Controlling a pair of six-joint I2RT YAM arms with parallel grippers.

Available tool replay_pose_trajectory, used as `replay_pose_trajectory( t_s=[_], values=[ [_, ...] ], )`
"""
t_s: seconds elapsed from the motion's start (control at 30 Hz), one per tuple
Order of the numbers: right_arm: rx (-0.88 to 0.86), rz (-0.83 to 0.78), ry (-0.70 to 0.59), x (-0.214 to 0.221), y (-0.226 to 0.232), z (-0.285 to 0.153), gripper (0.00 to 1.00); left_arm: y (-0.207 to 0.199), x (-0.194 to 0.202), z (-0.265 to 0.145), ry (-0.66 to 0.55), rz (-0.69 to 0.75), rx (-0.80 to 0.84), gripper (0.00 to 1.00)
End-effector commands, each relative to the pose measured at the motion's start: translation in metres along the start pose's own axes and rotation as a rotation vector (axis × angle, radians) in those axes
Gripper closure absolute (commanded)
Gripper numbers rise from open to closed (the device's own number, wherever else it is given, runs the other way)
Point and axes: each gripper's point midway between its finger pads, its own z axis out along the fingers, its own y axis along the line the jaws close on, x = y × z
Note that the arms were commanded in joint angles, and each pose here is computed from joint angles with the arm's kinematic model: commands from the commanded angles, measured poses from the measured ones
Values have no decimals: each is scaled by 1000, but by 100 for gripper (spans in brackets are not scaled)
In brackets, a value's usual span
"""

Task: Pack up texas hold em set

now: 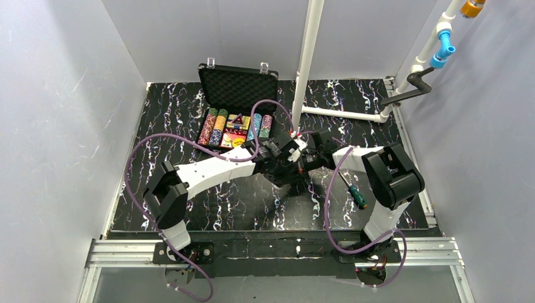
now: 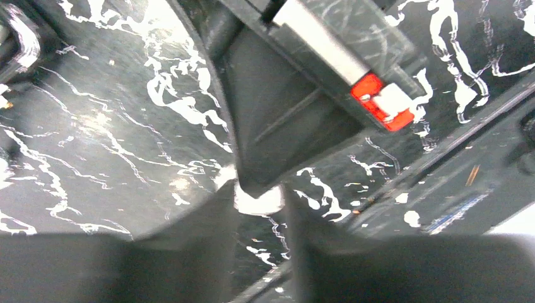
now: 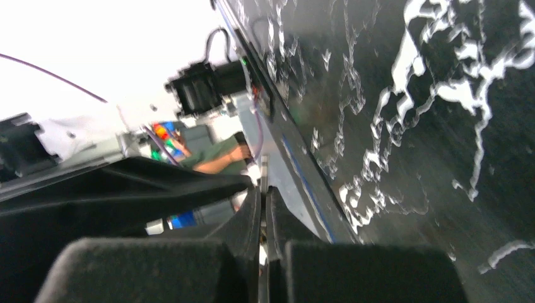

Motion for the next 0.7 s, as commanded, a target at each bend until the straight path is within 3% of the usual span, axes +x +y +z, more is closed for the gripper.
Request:
replay_pose_trajectory(
  t_s=[0.0, 0.13, 0.3, 0.5, 0.67],
  values=[
    [-26, -81, -18, 8, 15, -2, 99, 10, -5, -26, -63, -33, -45, 78],
    [5, -141, -90, 4, 20, -6, 99, 25, -2, -48, -123, -109, -108, 67],
    [227, -314, -296, -29, 11, -18, 99, 57, 6, -105, -272, -281, -203, 39],
    [567, -724, -401, -54, 18, -17, 99, 93, 34, -191, -467, -374, -321, 25],
    [762, -988, -393, -83, 33, -12, 99, 108, 63, -242, -608, -421, -333, 19]
  ],
)
